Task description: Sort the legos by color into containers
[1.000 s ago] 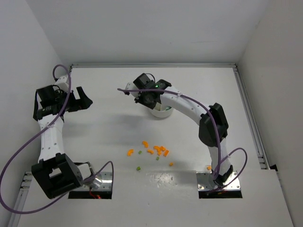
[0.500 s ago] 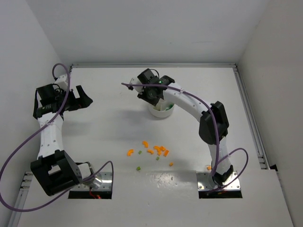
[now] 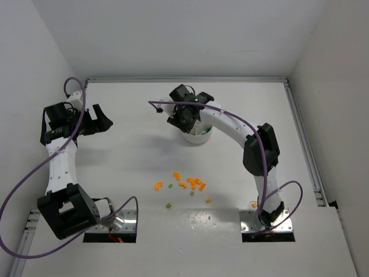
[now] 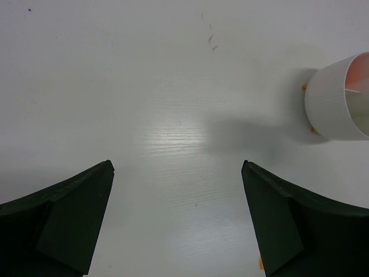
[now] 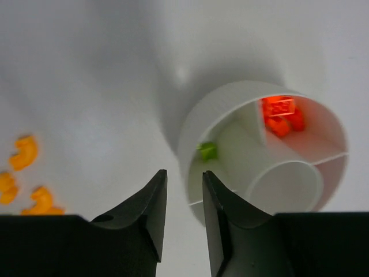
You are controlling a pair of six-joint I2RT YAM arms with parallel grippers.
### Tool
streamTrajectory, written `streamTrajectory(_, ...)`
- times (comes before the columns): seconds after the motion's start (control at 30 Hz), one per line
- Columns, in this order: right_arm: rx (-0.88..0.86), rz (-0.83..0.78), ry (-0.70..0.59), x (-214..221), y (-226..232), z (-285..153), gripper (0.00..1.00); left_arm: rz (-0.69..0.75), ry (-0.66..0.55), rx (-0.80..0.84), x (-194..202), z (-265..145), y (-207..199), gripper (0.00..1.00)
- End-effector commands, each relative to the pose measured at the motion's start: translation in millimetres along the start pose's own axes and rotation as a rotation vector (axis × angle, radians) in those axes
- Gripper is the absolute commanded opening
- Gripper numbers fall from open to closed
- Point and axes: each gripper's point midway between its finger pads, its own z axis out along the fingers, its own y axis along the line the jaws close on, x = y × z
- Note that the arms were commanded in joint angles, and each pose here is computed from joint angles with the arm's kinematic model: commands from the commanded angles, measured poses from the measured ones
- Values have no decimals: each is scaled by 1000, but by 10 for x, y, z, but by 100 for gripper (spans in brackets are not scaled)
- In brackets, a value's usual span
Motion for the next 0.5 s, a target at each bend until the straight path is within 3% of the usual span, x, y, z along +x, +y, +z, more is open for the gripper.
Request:
streamTrajectory(0.0,-270,-46,-83,-85,662,-296,31,70,-79,15,-225,-118,-63,99)
streamTrajectory(0.07,-492,-72,-76,96,1275,-324,30,93,-71,15,-183,-132,-62,99)
streamTrajectory(0.3,-573,-325,-98,248,2071,-269,26,102,-55,15,-35,-178,-89,99)
streamTrajectory(0.47,-600,-416,-58,320,2416,-32,23,128,-33,47,61,-226,-161,99)
